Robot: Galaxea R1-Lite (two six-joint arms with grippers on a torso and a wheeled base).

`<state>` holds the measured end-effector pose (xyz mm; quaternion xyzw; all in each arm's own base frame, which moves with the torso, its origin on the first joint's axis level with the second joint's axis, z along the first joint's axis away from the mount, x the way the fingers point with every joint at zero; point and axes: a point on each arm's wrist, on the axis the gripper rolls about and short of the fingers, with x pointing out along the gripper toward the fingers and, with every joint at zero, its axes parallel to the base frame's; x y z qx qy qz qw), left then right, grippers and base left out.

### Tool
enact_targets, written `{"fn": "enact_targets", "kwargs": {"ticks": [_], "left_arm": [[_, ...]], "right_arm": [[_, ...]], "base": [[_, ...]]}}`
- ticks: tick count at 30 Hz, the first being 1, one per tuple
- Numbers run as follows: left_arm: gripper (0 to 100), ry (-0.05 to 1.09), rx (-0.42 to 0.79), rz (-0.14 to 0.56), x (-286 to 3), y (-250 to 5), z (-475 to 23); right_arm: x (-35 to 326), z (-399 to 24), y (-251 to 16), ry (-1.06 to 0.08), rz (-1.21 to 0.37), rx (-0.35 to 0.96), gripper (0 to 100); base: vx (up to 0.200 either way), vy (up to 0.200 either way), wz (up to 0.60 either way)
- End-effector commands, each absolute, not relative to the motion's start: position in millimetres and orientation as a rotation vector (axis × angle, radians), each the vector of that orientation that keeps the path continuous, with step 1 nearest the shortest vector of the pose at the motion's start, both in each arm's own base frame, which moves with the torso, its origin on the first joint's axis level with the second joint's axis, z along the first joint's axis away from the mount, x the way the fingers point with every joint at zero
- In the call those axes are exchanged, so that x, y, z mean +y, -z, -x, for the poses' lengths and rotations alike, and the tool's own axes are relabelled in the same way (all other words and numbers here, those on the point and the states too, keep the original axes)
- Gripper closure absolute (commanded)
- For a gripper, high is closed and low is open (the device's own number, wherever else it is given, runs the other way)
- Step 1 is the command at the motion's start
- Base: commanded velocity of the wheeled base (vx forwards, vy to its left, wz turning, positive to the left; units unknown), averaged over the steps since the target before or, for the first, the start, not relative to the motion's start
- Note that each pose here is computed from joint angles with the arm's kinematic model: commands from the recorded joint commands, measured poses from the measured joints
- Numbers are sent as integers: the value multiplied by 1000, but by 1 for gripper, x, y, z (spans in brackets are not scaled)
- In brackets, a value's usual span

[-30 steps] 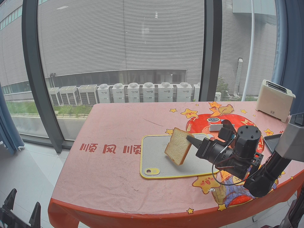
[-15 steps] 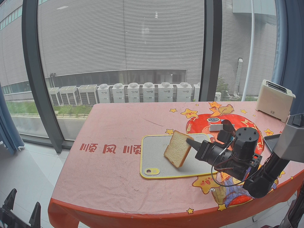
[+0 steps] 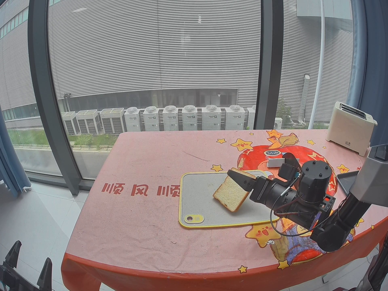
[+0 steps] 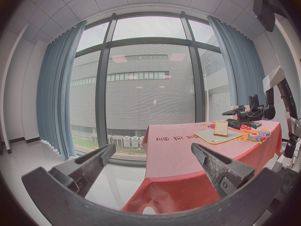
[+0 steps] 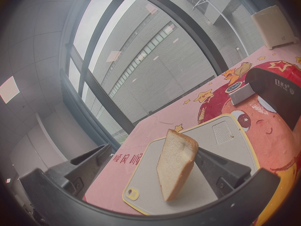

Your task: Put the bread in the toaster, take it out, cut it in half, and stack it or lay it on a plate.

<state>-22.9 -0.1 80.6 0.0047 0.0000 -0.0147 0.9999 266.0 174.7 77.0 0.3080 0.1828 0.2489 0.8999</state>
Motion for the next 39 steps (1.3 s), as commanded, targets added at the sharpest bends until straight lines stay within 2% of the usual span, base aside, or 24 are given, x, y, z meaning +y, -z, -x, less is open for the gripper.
{"fn": "enact_targets", "kwargs": {"ticks": [1, 5, 12, 21, 32, 39], "left_arm": [[0, 29, 0, -9, 0, -76, 23], [0, 29, 0, -9, 0, -76, 23], [0, 29, 0, -9, 0, -76, 23], [0, 29, 0, -9, 0, -76, 23], [0, 29, 0, -9, 0, -76, 23], [0, 29, 0, -9, 0, -76, 23]], "right_arm": [[175, -266, -79, -518, -640, 369, 0], [176, -266, -79, -510, -637, 371, 0], [180, -267, -83, -400, -596, 475, 0], [180, -263, -93, -391, -598, 505, 0], [179, -257, -103, -333, -619, 624, 0], [176, -253, -107, -326, -610, 640, 0]], "base": [[0, 0, 0], [0, 0, 0], [0, 0, 0], [0, 0, 0], [0, 0, 0], [0, 0, 0]]}}
